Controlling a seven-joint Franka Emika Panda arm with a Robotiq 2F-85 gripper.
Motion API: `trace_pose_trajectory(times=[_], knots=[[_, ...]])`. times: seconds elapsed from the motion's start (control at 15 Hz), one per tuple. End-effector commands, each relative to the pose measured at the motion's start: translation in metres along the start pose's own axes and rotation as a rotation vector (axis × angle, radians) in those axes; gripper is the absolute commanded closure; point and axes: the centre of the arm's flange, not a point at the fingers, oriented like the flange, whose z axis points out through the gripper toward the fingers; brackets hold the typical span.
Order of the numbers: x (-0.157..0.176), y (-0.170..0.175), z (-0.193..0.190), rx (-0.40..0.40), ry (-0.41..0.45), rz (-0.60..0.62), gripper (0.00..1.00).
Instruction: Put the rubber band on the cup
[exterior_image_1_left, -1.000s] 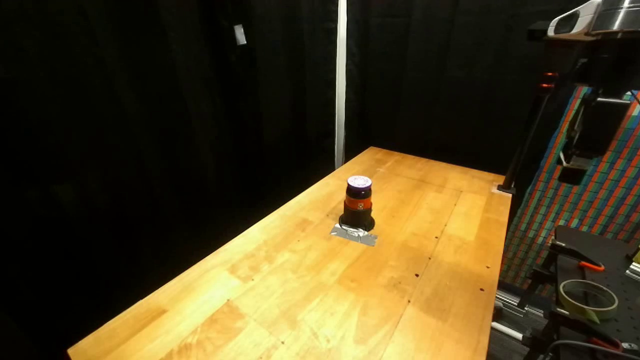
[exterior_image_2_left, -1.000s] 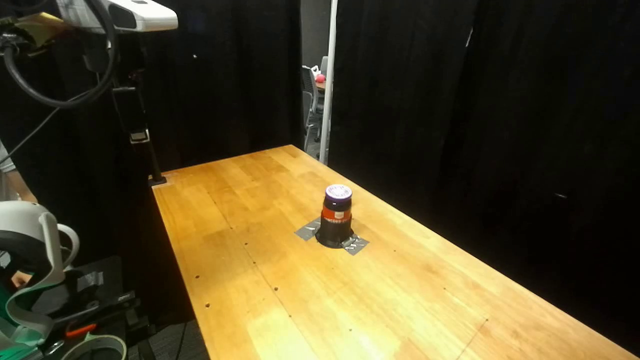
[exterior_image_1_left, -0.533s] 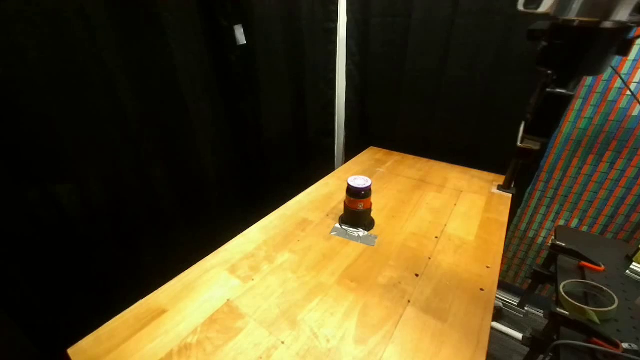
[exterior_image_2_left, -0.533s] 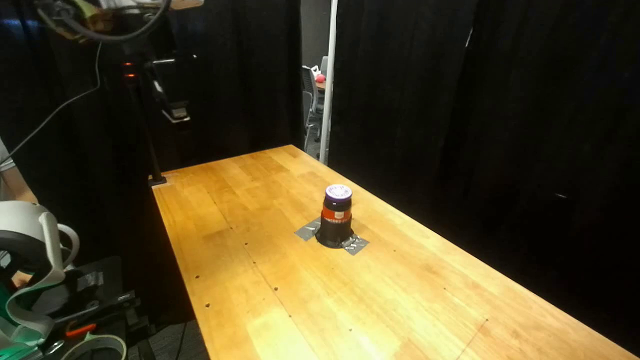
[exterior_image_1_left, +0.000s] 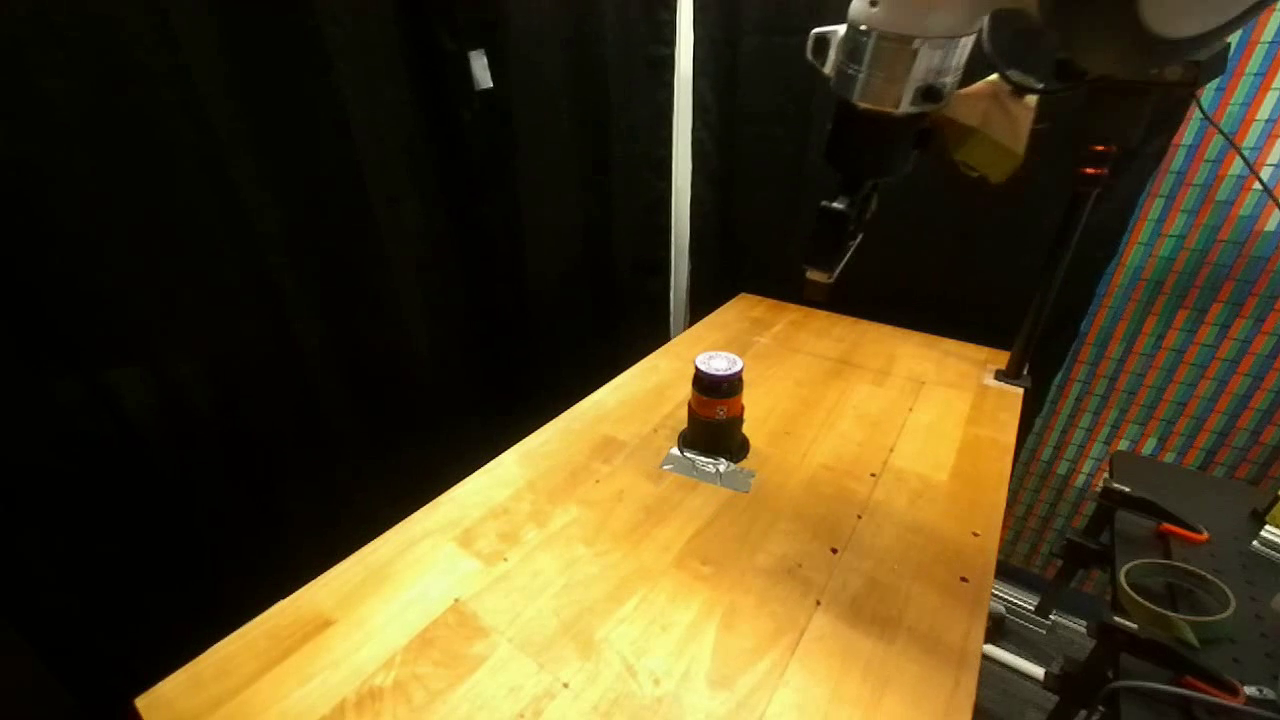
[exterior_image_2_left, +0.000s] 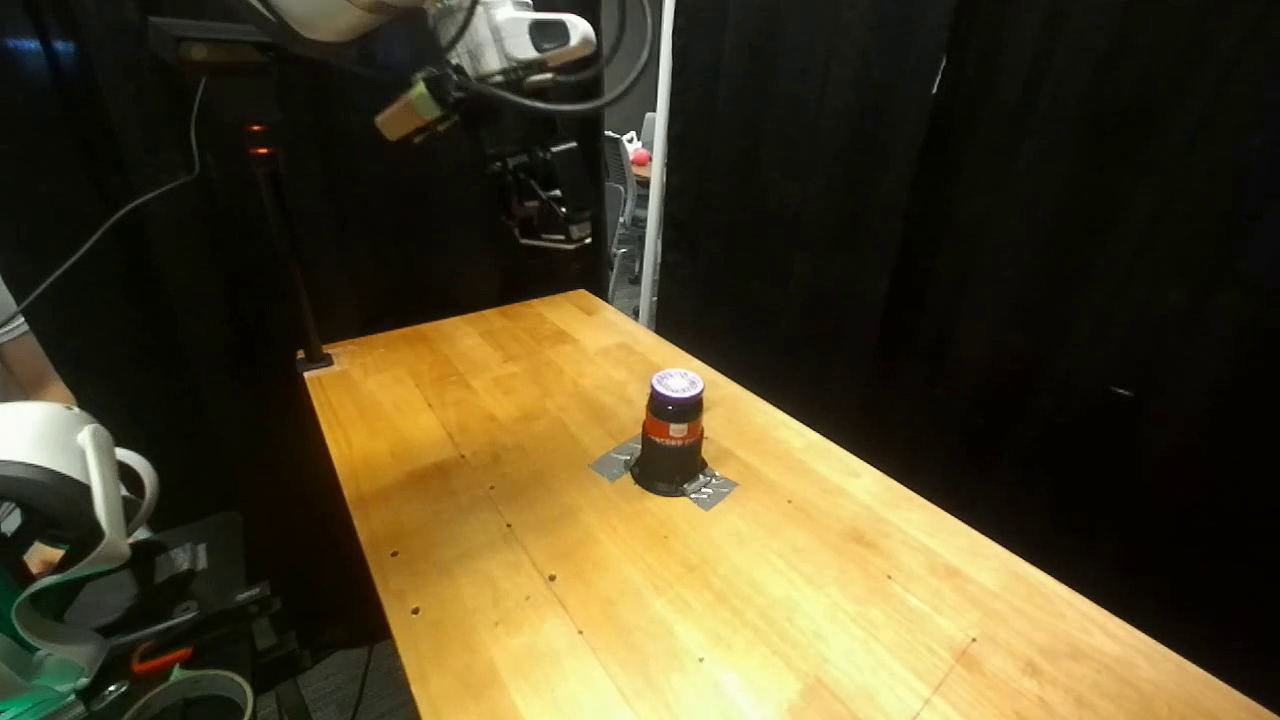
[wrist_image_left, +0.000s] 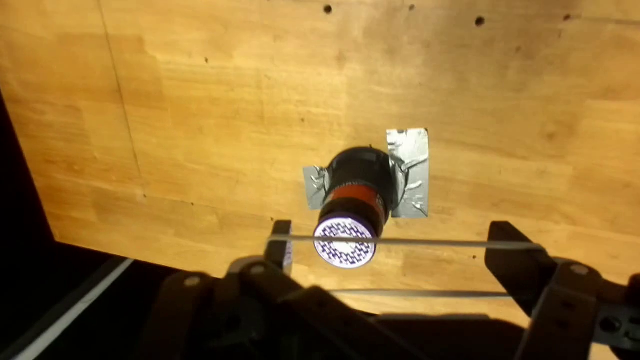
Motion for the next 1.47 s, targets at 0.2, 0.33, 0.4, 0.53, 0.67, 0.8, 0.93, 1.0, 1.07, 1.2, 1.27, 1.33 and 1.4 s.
trace_pose_trajectory(times=[0.2,0.33,0.4,0.53,0.67,0.8,0.93,1.0,1.07,1.2,1.27,1.33,1.4], knots=[[0.116,0.0,0.096,0.163,0.072,0.09,0.0],[0.132,0.007,0.121,0.182,0.078,0.12,0.0],[0.138,0.01,0.132,0.185,0.071,0.131,0.0],[0.147,0.016,0.15,0.185,0.052,0.15,0.0],[0.152,0.022,0.164,0.186,0.029,0.16,0.0],[0.153,0.025,0.177,0.189,0.01,0.165,0.0],[0.154,0.03,0.189,0.189,-0.003,0.176,0.0],[0.153,0.032,0.193,0.187,-0.017,0.177,0.0],[0.152,0.033,0.198,0.189,-0.027,0.177,0.0],[0.15,0.035,0.204,0.194,-0.056,0.178,0.0],[0.149,0.035,0.208,0.196,-0.067,0.18,0.0],[0.147,0.036,0.211,0.197,-0.082,0.182,0.0],[0.146,0.036,0.213,0.198,-0.096,0.182,0.0]])
